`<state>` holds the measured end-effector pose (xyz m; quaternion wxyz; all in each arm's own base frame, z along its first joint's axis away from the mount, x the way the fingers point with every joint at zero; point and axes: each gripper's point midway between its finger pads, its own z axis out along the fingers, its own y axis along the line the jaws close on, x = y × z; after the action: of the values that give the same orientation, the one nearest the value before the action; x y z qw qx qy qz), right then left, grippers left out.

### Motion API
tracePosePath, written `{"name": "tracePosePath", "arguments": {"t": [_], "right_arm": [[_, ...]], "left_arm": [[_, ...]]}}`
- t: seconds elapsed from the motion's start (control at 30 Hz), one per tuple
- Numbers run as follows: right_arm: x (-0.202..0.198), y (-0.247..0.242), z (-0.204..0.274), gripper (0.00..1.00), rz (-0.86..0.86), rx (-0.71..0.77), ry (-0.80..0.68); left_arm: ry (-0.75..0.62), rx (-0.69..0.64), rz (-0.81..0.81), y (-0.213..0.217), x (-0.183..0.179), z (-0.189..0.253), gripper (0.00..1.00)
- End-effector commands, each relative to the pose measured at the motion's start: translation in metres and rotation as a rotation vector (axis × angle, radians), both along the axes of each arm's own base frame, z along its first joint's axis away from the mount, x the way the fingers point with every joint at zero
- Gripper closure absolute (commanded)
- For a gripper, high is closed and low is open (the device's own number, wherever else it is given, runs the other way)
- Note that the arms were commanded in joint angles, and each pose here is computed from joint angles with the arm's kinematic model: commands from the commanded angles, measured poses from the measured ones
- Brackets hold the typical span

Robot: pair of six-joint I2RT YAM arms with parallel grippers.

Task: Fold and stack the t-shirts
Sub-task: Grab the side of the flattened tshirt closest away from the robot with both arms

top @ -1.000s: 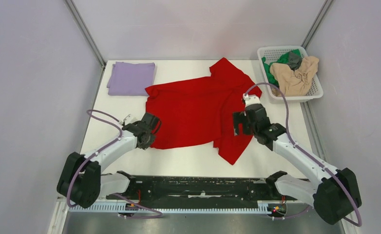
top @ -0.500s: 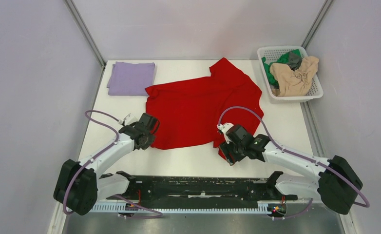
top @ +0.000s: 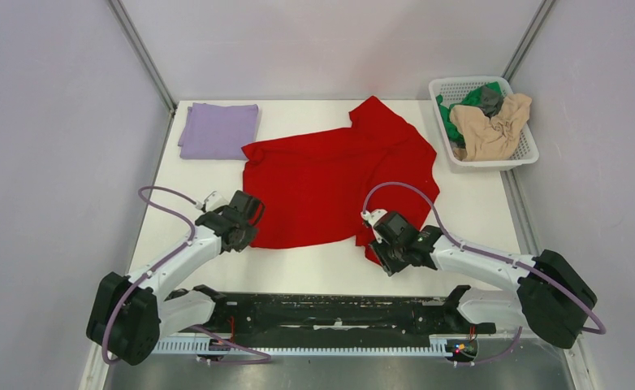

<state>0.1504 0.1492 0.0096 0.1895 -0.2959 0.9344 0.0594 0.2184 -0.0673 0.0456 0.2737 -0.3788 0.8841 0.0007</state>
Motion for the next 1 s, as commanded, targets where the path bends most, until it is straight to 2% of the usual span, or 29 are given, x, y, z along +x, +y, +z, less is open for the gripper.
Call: {"name": "tracePosePath", "arguments": {"t": [0.0,0.1,0.13,0.33,0.43,0.53,0.63,0.9,0.97], "right_arm": [[-0.013,-0.018,-0.019,0.71,-0.044,-0.067,0.043],[-0.016,-0.03,-0.017,0.89,-0.079,-0.108,0.039],[-0.018,-0.035,-0.014,1.0,-0.092,-0.126,0.043],[-0.055,-0.058,0.004,1.0,-0.107,-0.146,0.146],[-0.08,-0.069,0.007,1.0,-0.105,-0.154,0.224],[-0.088,-0.073,0.018,1.0,-0.108,-0.152,0.234],[-0.094,-0.075,0.027,1.0,-0.08,-0.154,0.257],[-0.103,-0.083,0.054,1.0,-0.036,-0.18,0.28],[-0.107,-0.077,0.057,1.0,-0.015,-0.145,0.3]], "left_arm": [[-0.014,0.031,-0.013,0.006,-0.001,0.001,0.98],[-0.001,0.032,-0.007,0.008,-0.006,0.001,0.98],[0.006,0.032,-0.007,0.009,-0.009,0.001,0.98],[0.121,0.053,-0.014,0.022,-0.049,0.003,0.98],[0.144,0.058,0.02,0.031,-0.067,0.007,0.98],[0.148,0.019,0.018,0.031,-0.081,0.006,0.98],[0.13,-0.04,-0.005,0.023,-0.085,0.008,0.98],[0.121,-0.037,0.01,0.026,-0.086,0.014,0.98],[0.118,-0.042,0.01,0.025,-0.087,0.015,0.98]]}}
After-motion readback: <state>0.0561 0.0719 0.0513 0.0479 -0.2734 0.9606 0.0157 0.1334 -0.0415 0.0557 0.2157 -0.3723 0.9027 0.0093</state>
